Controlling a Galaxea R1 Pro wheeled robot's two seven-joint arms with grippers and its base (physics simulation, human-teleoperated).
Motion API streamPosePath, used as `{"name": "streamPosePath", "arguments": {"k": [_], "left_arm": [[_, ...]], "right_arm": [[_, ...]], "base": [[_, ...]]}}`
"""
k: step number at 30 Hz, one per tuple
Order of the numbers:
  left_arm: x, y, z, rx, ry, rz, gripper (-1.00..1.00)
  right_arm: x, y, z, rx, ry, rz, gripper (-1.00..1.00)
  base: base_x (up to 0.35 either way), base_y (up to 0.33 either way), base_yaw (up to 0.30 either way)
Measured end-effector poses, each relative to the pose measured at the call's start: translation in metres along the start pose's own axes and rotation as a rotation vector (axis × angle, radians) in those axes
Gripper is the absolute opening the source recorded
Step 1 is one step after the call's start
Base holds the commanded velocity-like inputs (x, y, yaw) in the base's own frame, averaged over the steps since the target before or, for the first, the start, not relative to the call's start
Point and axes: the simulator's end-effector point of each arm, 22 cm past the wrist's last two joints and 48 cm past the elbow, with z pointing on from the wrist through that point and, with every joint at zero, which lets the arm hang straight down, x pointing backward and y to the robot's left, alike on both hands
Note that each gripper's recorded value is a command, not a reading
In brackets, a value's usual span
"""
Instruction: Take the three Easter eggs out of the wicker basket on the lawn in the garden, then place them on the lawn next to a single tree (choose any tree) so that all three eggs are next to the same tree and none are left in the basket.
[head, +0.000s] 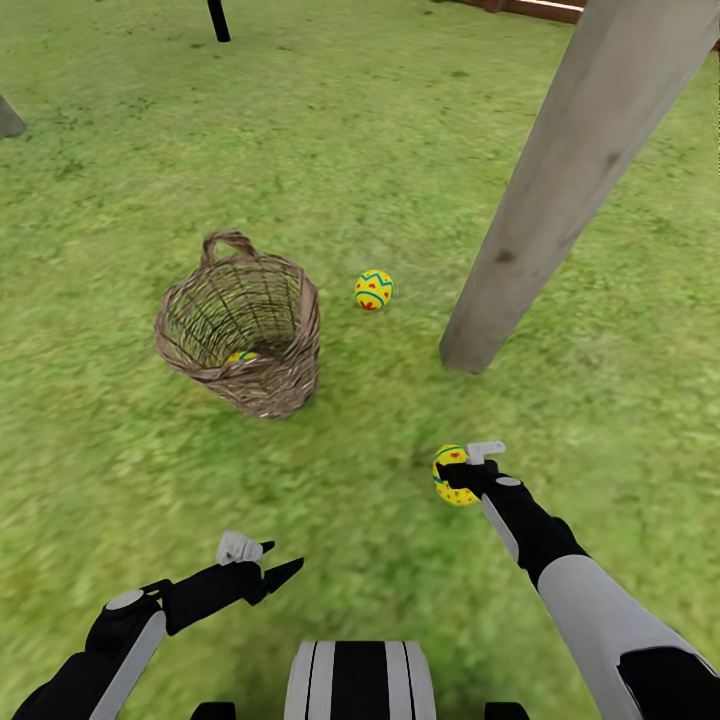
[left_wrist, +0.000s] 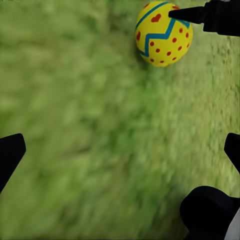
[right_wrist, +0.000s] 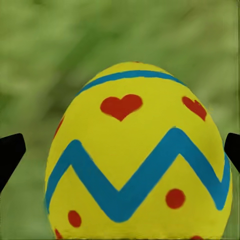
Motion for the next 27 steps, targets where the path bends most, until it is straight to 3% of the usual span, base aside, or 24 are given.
{"name": "streamPosePath", "arguments": {"k": [15, 27], "left_arm": [[-0.01, -0.005, -0.004, 0.002, -0.017, 0.017, 1.0], [-0.035, -0.023, -0.015, 0.012, -0.06, 0.065, 1.0]], "right_arm": [[-0.016, -0.001, -0.008, 0.006, -0.027, -0.001, 1.0], [-0.056, -0.003, -0.035, 0.011, -0.095, -0.004, 1.0]], "base": [[0.0, 0.0, 0.0], [0.0, 0.0, 0.0]]}}
